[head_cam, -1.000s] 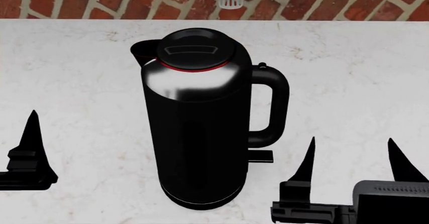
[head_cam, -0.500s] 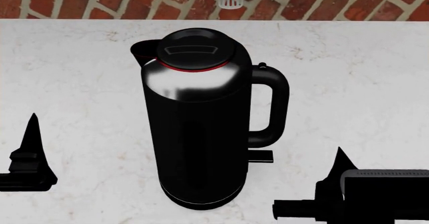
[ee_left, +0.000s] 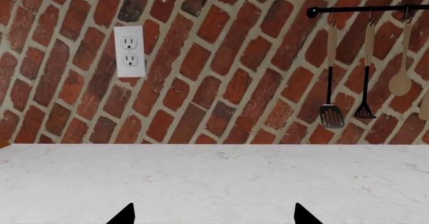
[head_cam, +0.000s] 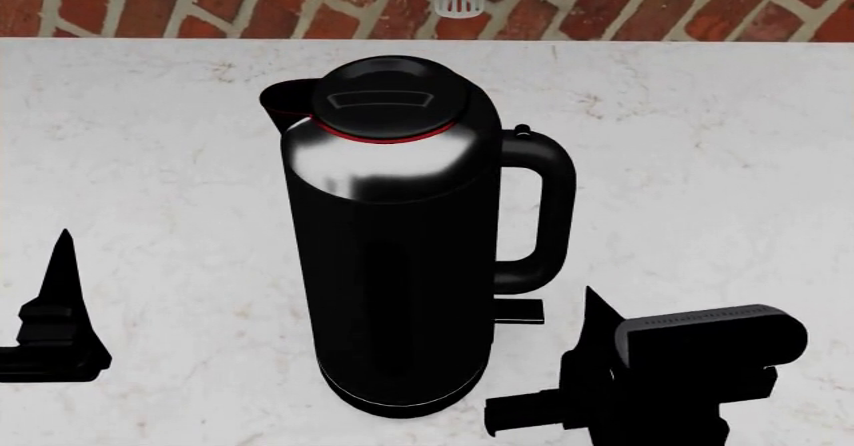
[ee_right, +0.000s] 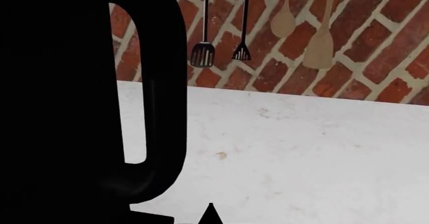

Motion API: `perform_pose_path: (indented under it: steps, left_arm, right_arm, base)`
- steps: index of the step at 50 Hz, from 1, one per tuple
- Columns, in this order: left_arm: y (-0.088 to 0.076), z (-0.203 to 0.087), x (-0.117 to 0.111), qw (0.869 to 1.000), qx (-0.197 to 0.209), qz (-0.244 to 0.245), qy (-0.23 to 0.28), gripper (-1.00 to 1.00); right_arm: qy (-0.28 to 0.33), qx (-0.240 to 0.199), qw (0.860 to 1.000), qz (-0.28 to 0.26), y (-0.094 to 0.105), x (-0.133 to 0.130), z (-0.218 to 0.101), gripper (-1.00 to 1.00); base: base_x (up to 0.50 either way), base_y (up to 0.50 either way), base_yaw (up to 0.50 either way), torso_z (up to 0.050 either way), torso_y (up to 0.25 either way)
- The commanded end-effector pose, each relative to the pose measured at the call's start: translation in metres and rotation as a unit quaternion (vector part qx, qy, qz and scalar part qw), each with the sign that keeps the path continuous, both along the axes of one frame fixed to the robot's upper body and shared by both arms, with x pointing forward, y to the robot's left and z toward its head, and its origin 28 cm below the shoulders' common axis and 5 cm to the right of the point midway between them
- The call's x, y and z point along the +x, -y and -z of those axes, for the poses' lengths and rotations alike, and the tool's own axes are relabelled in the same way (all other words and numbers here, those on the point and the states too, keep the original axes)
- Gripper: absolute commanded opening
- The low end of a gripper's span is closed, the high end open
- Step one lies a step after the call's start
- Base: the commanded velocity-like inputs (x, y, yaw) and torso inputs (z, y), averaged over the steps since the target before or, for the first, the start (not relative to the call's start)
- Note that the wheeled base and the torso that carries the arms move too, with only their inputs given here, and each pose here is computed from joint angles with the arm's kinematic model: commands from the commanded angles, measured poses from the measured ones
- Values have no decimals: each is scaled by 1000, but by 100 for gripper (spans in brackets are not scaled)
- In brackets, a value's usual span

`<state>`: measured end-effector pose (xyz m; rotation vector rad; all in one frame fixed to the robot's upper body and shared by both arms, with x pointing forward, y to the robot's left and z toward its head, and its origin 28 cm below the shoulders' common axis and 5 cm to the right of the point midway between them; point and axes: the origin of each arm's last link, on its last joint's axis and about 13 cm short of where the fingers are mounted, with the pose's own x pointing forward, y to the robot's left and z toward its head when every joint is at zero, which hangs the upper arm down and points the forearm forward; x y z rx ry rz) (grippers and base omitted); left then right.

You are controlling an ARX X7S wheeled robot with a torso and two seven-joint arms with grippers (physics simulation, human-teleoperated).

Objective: Press down the lever to turn on the electric kettle.

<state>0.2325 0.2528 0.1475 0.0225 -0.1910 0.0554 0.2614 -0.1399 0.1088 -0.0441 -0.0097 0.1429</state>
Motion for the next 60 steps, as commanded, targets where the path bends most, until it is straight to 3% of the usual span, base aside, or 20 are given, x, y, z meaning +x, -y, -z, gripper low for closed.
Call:
perform_pose_path:
  steps: [1,29,37,60]
  left_arm:
    - [0,2,1,1000,1,-1,-2,100]
    - [-2,2,1,1000,-1,-7,0,100]
    - [-2,4,2,1000,0,-7,-1,100]
    - [-2,8,1,1000,4,-7,-4,100]
  right_arm:
    - [-1,9,999,-33,-2,1,1,-100]
    - [-11,21,997,-68,-5,1,3,-100]
    - [-36,67,991,-109,-3,-1,4,-100]
    - [-57,78,993,-75,5,-1,19,-100]
  base:
    - [0,0,0,0,0]
    - [0,0,0,0,1]
    - [0,1,1,0,0]
    - [0,0,1,0,0]
